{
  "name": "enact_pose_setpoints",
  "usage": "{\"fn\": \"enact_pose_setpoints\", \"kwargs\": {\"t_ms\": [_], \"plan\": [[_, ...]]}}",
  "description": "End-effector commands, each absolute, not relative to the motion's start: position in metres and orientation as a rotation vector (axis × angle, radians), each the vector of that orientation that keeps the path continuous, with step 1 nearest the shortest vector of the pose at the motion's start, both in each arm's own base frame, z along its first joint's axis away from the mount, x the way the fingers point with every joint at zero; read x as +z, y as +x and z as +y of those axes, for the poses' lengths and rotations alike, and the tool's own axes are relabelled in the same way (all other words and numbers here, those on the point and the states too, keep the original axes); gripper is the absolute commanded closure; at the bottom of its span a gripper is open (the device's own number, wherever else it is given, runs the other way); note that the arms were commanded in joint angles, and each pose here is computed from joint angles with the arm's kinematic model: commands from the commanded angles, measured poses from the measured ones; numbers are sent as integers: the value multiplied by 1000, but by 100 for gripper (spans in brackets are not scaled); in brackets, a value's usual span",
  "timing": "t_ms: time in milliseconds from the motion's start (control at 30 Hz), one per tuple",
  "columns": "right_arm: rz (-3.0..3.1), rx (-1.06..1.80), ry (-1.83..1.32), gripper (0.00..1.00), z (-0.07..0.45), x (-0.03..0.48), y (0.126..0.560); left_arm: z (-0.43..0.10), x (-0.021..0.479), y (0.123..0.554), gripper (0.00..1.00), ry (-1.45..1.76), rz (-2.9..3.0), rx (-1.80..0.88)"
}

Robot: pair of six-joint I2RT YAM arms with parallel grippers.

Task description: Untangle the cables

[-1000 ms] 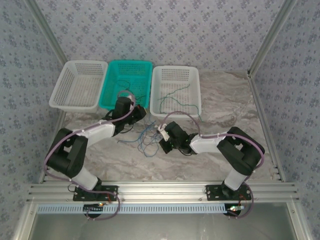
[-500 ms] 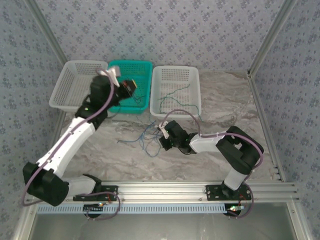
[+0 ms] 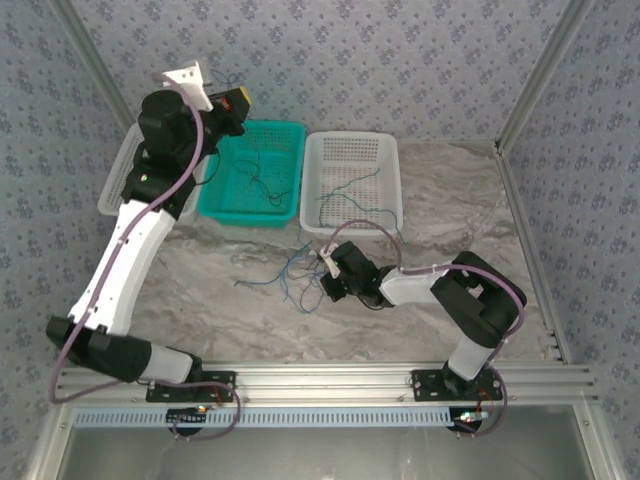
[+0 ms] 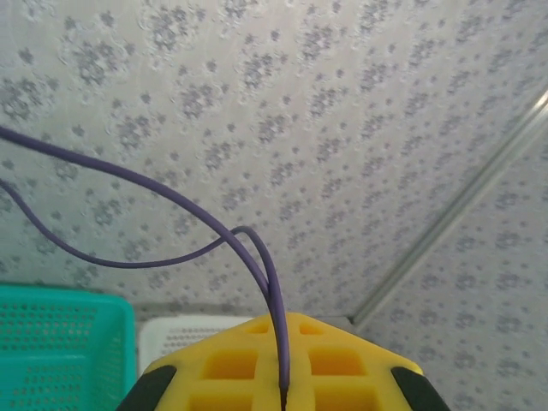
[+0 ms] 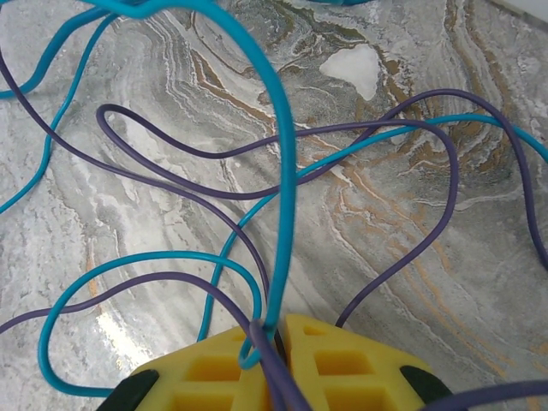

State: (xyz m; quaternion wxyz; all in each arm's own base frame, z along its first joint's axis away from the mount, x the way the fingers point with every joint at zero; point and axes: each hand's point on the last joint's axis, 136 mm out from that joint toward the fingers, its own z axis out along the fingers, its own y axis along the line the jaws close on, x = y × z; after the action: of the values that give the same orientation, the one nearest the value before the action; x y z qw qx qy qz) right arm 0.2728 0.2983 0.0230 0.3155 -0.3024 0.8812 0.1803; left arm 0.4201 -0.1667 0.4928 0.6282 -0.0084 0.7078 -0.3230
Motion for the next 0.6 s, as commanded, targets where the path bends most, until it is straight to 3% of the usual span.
{"fn": "enact_pose_setpoints", "kwargs": {"t_ms": [0,300,333,400,433,500,567], "plan": [[2387,441,-774,86,282,14,264,-157,486,452,100,-12,1631,-638],[2374,449,-737,85,278,26,259,-140,352,549,100,-107,1922,-541],[2373,449,-732,85,278,27,259,-141,338,556,93,-113,1951,-546],[2369,452,-723,85,278,31,259,-138,309,566,60,-147,2033,-512],[2367,451,-722,85,278,33,259,-136,305,567,50,-160,2050,-495],[2361,450,-723,85,280,39,259,-129,311,563,36,-174,2038,-464],[2344,454,-720,85,281,47,258,-124,331,553,30,-177,1988,-454]]}}
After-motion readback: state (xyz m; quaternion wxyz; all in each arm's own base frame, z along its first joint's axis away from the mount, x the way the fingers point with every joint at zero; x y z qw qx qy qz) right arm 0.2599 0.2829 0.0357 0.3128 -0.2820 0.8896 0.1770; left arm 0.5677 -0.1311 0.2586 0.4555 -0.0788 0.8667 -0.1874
